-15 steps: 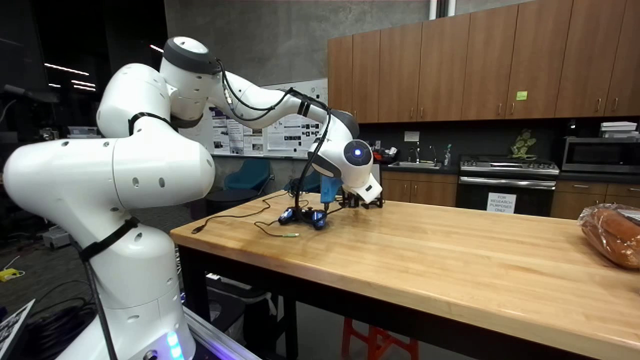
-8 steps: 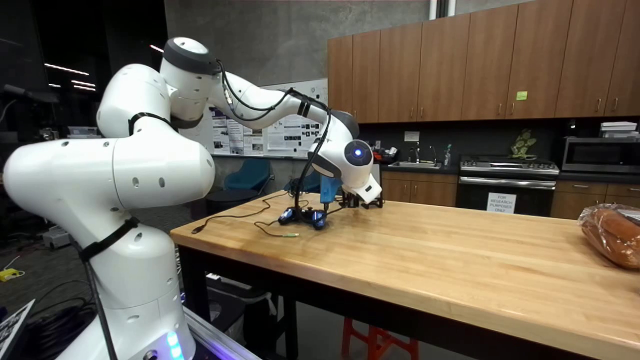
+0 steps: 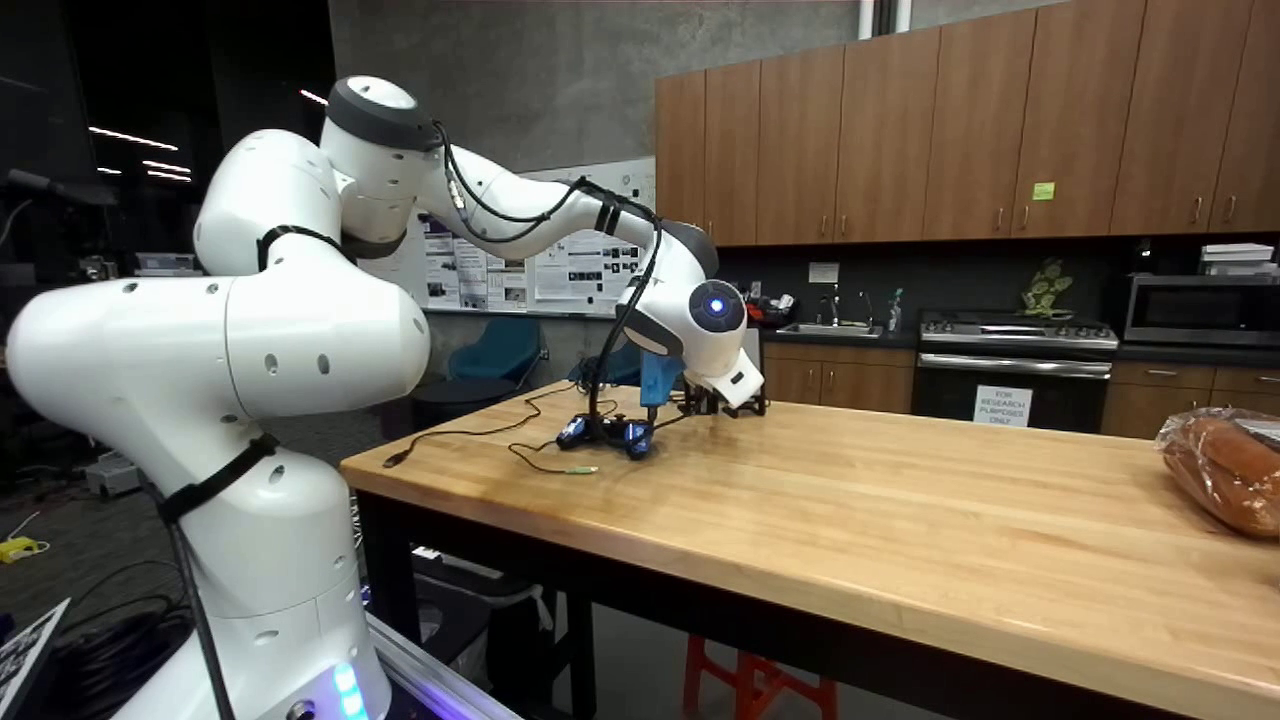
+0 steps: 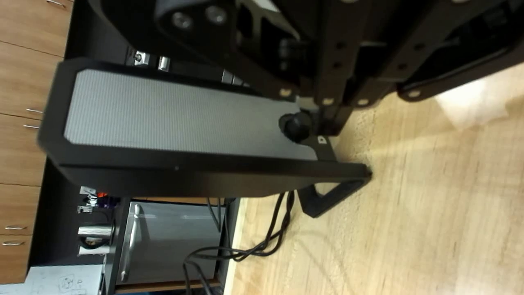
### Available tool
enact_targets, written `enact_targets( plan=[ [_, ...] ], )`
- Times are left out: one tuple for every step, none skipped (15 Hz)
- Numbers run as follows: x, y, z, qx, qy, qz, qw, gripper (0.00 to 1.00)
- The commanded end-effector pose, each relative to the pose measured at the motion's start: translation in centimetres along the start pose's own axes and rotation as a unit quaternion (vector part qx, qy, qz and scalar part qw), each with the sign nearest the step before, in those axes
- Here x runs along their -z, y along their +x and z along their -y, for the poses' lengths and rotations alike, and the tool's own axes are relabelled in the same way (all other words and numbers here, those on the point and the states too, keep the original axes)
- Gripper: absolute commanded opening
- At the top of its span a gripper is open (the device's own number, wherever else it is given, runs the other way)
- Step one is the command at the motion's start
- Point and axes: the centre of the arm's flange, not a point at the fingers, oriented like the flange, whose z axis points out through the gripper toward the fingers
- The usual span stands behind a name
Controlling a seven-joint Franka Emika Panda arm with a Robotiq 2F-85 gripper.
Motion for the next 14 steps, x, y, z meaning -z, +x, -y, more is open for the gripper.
enact_targets(
  plan=[
    [0.61, 0.08, 0.21, -0.006, -0.005, 0.006, 1.0000, 0.32],
    [0.62, 0.09, 0.21, -0.006, -0.005, 0.007, 1.0000, 0.38],
    [0.61, 0.08, 0.21, -0.006, -0.004, 0.007, 0.9999, 0.44],
    [0.60, 0.08, 0.21, -0.006, -0.005, 0.007, 0.9999, 0.51],
    [0.59, 0.07, 0.20, -0.005, -0.005, 0.008, 0.9999, 0.58],
    [0.59, 0.06, 0.19, -0.005, -0.005, 0.009, 0.9999, 0.64],
    [0.58, 0.04, 0.19, -0.006, -0.005, 0.010, 0.9999, 0.72],
    [0.59, 0.02, 0.20, -0.007, -0.006, 0.012, 0.9999, 0.78],
    [0.59, -0.01, 0.20, -0.006, -0.006, 0.013, 0.9999, 0.86],
    [0.61, -0.02, 0.20, -0.006, -0.006, 0.015, 0.9999, 0.92],
    [0.63, -0.04, 0.18, -0.006, -0.007, 0.016, 0.9998, 0.95],
    [0.63, -0.02, 0.17, -0.006, -0.008, 0.016, 0.9998, 0.97],
    [0.64, -0.04, 0.15, -0.006, -0.009, 0.017, 0.9998, 0.97],
    [0.63, -0.03, 0.13, -0.006, -0.010, 0.017, 0.9998, 1.00]
  ],
)
